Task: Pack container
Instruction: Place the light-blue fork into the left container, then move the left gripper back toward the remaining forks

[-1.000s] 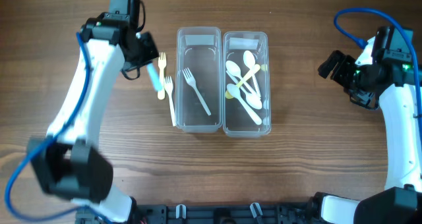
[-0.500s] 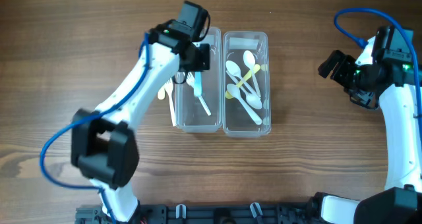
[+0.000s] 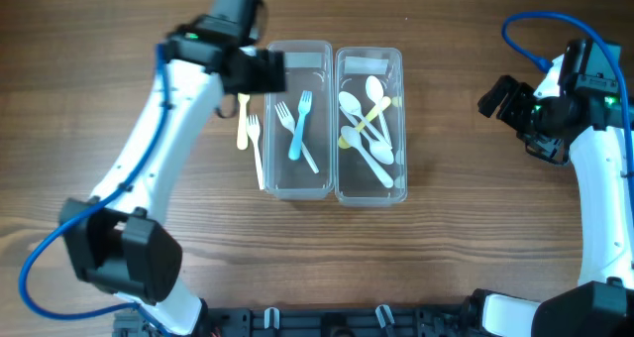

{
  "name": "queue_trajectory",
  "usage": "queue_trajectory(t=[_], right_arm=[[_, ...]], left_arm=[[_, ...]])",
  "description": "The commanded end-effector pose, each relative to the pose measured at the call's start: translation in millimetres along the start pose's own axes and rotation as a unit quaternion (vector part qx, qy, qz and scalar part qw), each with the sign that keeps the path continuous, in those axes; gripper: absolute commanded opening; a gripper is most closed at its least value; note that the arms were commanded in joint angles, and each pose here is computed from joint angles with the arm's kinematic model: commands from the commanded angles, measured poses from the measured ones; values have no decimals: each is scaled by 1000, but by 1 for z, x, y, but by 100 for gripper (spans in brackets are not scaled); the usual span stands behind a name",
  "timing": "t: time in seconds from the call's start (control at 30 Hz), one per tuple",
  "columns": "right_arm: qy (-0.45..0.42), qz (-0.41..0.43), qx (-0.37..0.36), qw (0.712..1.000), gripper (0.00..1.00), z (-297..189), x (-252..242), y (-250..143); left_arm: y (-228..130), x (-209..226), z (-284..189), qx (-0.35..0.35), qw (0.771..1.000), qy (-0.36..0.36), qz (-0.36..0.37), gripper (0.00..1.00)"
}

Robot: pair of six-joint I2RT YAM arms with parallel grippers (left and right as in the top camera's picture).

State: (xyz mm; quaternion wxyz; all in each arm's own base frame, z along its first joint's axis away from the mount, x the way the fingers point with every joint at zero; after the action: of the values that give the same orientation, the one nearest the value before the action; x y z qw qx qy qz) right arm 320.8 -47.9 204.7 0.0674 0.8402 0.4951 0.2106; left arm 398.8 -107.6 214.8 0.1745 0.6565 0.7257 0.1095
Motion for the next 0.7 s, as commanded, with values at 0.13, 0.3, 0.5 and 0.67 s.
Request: queue_trajectory(t=[0.13, 0.3, 0.5, 0.67], right_arm=[[4, 7, 8, 1000, 100, 5, 1, -1], [2, 8, 14, 1000, 100, 5, 0, -3], [1, 9, 16, 1000, 100, 5, 0, -4], [1, 9, 17, 1000, 100, 5, -1, -4]], left_arm=[[7, 51, 51, 46, 997, 55, -37, 8], [-8, 55, 96, 101, 992, 70, -37, 4], [-28, 26, 121, 142, 989, 47, -10, 4], [-39, -11, 120, 137, 989, 33, 33, 4]])
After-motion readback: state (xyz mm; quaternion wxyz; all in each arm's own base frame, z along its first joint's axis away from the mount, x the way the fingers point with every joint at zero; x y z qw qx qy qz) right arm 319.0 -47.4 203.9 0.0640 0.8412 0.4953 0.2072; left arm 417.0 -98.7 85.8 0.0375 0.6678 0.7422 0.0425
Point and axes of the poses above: each gripper's point midway between its finger pads, its own z axis out along the fingers, its own x axis along the line the jaws close on, y = z × x, the point moved 4 cm from there along -z, back along the fingers, and after that the axes turned 2 degrees about -z, right-handed, at the moved point
